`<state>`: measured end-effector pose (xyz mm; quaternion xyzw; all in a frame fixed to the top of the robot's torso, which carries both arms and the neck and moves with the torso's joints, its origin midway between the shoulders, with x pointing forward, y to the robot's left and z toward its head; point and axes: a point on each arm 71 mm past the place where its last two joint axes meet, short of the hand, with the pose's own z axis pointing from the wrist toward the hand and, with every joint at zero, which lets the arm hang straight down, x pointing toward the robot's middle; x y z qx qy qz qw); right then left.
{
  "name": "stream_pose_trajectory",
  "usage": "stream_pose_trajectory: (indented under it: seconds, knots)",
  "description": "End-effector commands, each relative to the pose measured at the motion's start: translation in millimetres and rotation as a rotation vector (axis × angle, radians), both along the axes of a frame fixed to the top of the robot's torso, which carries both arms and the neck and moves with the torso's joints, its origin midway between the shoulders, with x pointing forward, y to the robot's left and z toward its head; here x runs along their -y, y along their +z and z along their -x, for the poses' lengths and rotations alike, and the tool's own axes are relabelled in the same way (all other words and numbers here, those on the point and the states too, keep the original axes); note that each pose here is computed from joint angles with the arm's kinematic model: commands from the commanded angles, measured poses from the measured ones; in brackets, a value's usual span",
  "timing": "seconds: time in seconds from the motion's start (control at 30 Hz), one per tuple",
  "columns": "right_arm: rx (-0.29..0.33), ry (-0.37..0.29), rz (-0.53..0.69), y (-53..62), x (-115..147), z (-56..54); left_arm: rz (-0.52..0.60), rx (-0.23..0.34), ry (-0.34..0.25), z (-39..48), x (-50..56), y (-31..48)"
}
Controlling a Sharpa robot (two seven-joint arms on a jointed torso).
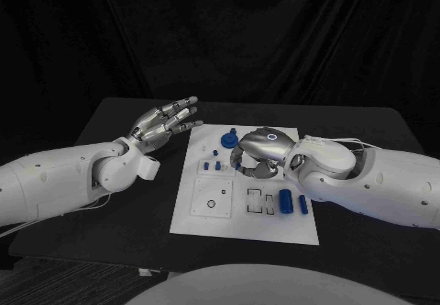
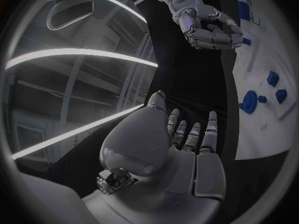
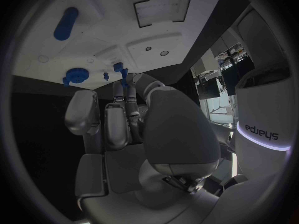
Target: Assemble the parts on the task board
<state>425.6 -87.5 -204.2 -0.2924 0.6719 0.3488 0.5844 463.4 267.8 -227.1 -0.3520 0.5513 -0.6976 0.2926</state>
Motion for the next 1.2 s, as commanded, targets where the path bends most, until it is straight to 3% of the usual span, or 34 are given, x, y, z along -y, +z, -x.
stream_pose_trajectory:
  seconds: [0.03,0.27,1.2]
  knots:
    - [-0.004,0.008,0.017,-7.1,-5.3,1.2,0.023,0.004,-0.010,0.4,2.1,0.2]
    - [-0.027,0.023,0.030,-17.2,-17.6,3.1,0.023,-0.002,-0.017,-0.3,4.0,-1.6]
    - [-0.079,0.039,0.039,-38.1,-33.4,14.1,0.026,-0.002,-0.017,-0.5,4.2,-4.1]
